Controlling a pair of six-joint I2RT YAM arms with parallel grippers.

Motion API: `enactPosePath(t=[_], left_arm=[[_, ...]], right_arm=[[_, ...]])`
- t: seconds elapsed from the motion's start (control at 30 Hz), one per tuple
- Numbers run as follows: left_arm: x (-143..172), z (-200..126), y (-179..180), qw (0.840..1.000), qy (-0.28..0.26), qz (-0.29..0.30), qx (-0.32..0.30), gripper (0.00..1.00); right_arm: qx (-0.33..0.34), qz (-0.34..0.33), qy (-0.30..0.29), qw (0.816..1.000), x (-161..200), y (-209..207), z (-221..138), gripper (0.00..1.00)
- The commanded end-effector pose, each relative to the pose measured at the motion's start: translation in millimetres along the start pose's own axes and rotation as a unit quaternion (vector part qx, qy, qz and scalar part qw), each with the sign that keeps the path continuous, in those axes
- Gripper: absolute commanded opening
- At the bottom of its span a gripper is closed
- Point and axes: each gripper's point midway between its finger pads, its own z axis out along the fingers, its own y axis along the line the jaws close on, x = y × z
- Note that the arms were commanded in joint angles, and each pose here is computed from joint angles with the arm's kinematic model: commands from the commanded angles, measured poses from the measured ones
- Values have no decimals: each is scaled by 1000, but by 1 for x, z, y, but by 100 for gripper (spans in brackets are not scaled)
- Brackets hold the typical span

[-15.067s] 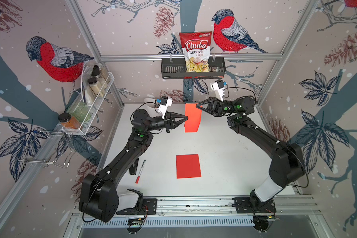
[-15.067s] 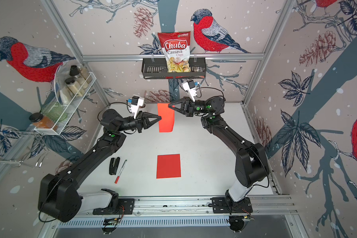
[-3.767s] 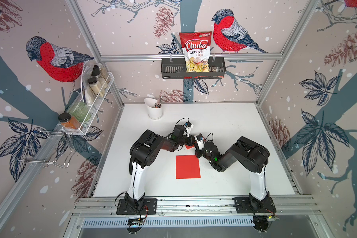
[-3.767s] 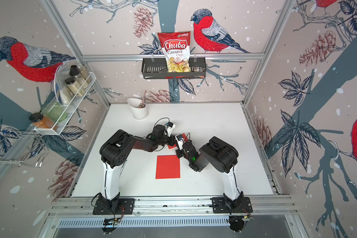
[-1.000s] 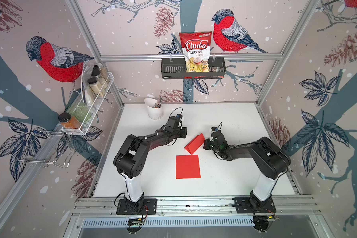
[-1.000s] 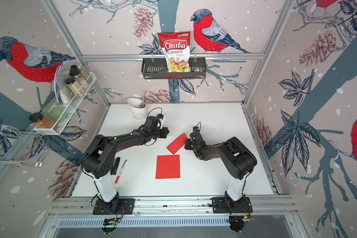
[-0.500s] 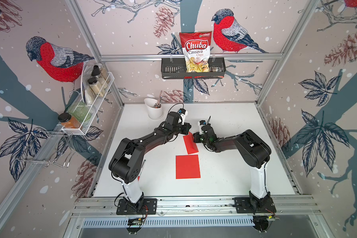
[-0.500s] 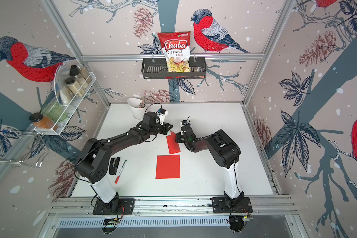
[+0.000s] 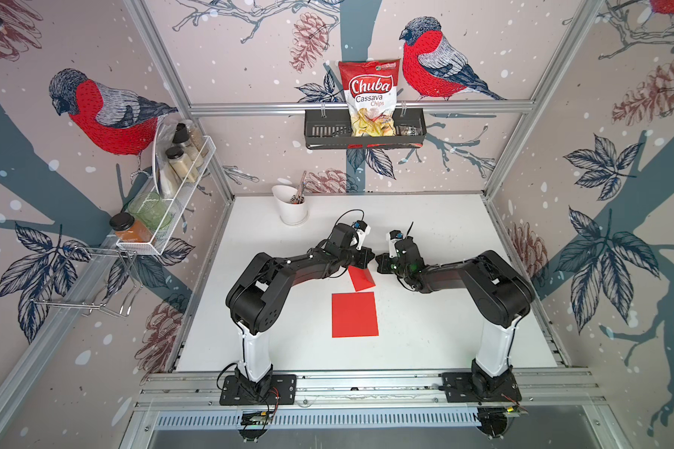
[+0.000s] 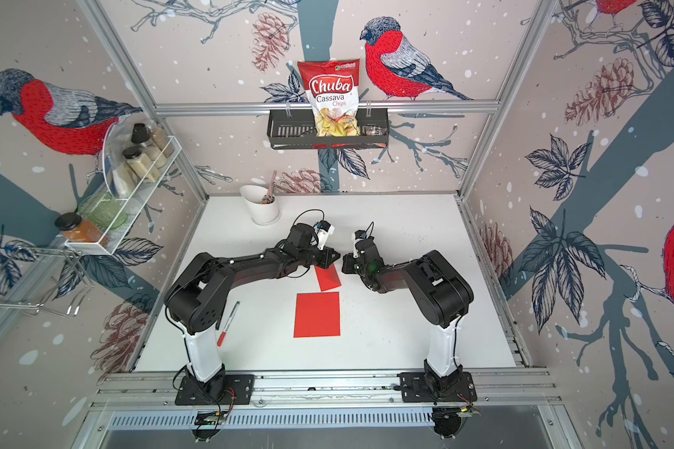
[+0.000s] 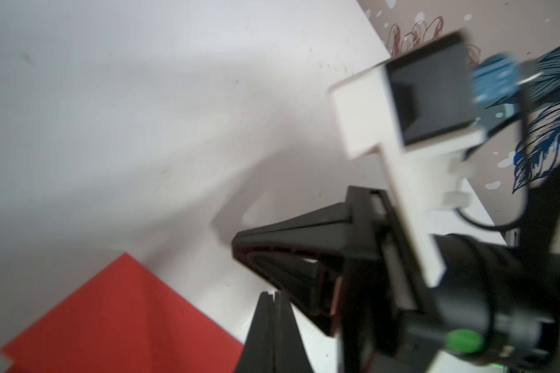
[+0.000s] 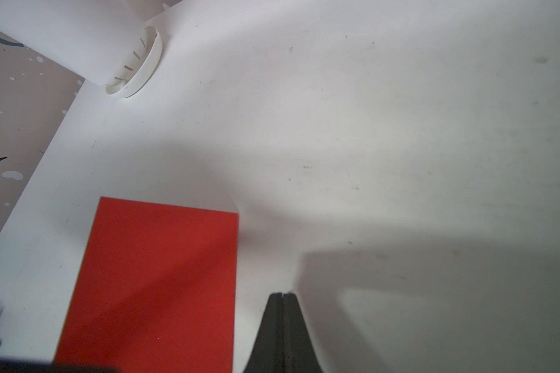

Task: Fold the square paper along the opposite sides
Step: Smooth out the paper at the center of the board.

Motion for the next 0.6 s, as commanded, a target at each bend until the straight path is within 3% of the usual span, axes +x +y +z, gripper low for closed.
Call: enactPosePath(t=[0.0, 0.3, 0.57], left_arm=[[15, 0, 10, 1000, 12, -1, -21, 0], [41, -2, 42, 996, 33, 0, -82, 0], [50, 5, 58, 995, 45, -1, -86, 0]], right_arm=[[-17, 0, -20, 1000, -10, 6, -9, 0], [-89, -20, -47, 995, -12, 32, -26, 0], [-136, -56, -48, 988, -2, 52, -21, 0]])
